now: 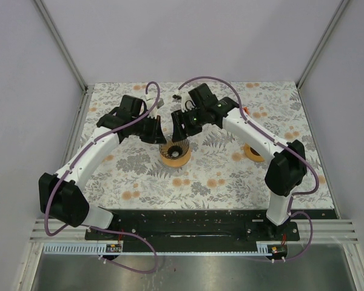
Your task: Place the coffee filter in the dripper
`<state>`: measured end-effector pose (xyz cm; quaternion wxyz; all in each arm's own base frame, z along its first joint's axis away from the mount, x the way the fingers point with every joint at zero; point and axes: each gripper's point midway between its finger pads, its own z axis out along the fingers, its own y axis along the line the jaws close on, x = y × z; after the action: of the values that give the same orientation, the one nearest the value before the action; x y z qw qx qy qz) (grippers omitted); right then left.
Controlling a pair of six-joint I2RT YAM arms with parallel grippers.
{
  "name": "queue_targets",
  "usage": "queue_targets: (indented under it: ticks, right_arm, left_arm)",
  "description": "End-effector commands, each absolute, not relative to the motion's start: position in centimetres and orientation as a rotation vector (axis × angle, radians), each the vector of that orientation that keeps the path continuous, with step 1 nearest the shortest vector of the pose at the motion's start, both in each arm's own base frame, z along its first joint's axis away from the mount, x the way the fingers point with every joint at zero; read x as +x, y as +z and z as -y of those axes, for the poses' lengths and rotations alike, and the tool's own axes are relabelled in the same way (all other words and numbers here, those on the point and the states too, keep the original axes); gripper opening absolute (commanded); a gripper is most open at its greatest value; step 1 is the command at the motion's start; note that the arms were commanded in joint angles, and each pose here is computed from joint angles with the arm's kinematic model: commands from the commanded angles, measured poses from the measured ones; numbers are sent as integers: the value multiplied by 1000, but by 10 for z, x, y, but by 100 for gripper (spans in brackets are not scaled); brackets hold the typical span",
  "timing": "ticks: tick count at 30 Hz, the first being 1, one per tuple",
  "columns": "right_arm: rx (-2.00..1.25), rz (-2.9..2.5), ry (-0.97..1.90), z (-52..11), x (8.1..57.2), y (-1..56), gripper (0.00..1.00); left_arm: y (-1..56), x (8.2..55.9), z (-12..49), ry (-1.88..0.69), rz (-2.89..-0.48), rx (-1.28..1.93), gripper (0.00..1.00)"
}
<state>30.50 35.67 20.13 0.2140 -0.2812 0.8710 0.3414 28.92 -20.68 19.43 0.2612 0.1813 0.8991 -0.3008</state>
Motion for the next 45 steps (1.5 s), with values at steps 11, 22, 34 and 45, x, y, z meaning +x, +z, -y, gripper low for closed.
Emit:
queue_targets:
  ticks: [11,22,34,45]
  right_arm:
    - [-623,-2225,684,-281,333,280,75]
    - [-491,-2241,591,-236,343,275,77]
    - [-443,-2284,554,-224,355,257,77]
    - [-379,-2259,568,-224,379,262,78]
  left_arm:
    - [178,295,150,-556,-2544,466,0]
    - [173,308,89,-443,-2552,335,0]
    - [165,320,31,-378,-2562,193,0]
    - [202,333,25,-447,-2438,173,61]
